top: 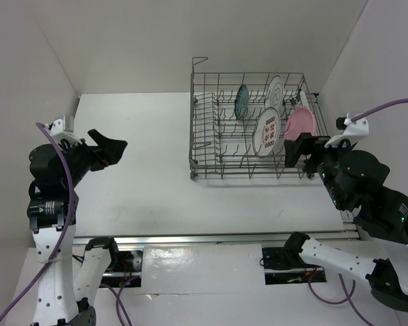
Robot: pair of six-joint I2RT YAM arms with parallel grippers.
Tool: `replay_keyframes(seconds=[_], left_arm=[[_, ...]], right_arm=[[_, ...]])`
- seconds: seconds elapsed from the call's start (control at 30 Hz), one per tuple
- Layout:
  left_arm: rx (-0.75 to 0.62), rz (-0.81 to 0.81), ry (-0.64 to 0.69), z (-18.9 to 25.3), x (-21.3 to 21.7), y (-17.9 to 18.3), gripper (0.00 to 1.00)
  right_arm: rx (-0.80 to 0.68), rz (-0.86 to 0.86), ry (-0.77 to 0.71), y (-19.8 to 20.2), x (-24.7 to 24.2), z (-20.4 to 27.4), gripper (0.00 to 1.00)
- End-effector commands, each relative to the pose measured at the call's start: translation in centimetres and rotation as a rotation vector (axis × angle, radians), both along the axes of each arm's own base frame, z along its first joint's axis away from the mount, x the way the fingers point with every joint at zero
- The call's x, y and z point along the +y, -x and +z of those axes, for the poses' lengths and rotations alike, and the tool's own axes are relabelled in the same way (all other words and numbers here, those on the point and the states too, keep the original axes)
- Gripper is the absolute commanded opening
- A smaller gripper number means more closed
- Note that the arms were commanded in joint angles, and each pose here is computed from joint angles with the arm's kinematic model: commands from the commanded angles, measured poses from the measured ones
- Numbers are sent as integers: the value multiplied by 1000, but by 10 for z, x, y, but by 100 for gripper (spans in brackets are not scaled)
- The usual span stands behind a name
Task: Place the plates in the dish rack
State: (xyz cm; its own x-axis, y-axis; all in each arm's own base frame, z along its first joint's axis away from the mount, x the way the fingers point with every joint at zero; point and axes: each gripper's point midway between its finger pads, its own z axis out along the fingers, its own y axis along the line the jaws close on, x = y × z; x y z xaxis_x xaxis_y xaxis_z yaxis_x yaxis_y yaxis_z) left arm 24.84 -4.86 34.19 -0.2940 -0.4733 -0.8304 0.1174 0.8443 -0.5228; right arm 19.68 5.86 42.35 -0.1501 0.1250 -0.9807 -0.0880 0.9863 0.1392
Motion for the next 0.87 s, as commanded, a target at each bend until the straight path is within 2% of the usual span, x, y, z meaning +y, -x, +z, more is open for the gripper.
replay_keyframes(seconds=[0.0,0.83], left_arm=[[-60,6,-25,17,2,4,100],[-62,-5,-32,15,0,9,100]], right_arm=[[4,20,48,2,-4,-2,100],[-12,-26,62,0,-20,3,100]])
